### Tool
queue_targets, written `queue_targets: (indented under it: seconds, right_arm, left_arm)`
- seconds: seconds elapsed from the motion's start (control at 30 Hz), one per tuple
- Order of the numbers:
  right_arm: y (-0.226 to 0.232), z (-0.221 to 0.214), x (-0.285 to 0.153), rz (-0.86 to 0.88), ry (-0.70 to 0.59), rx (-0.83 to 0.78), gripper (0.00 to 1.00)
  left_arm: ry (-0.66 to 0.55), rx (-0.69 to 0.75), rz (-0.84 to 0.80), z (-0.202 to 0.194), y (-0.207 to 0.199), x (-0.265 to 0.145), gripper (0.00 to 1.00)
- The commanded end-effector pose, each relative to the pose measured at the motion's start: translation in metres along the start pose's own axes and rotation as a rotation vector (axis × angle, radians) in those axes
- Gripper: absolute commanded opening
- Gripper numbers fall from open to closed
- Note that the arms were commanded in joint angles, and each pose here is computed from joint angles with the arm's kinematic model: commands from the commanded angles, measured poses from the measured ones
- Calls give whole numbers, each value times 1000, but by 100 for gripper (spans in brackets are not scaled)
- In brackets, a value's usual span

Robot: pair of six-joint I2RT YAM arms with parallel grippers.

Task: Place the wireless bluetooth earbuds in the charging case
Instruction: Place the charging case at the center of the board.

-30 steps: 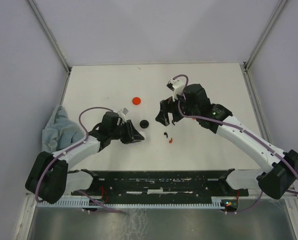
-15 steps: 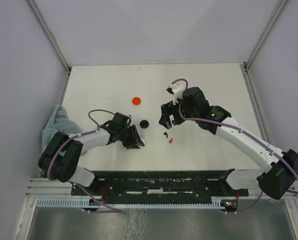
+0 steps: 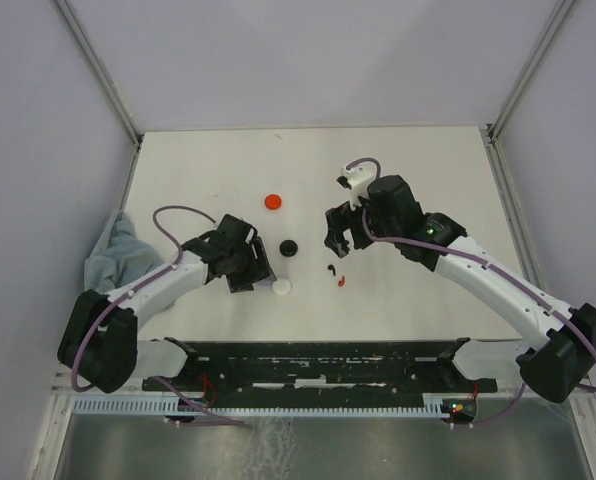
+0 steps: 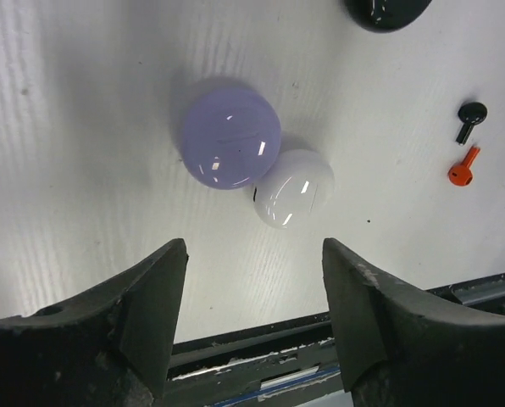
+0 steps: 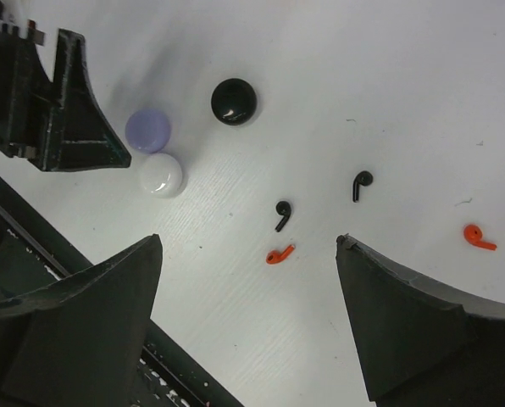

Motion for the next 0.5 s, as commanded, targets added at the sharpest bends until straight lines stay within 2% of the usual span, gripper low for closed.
queue_targets:
  seconds: [0.0,0.13,0.27,0.37,0.47]
  right_arm:
    - [-13,6,-9,-89,-48,-24,92]
    - [-21,3,-10,-140,-49,-15,94]
    - [-22,0,-13,-145,-59,-5,94]
    - [-24,-3,-16,-157,-63,4,95]
    - [-27,-7,-17,-168,-62,10,95]
  left_arm:
    - [-94,-68,114,23,7,-31,76]
    - [-155,-107,100,43,6,-50,87]
    - [-271,-165,81,57,4,-56,88]
    - [-250,-175,92,62,-1,-48,86]
    - [-204,-103,127,71,-12,-33,85]
Point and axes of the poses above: each gripper's point midway between its finger pads, its own x axis out along the fingers, its own y axis along the line the jaws close on, z = x × y, the point moved 4 cm from there along -x, back along the fingers, and after that the axes turned 7 degrees about x, right-handed, at the moved point
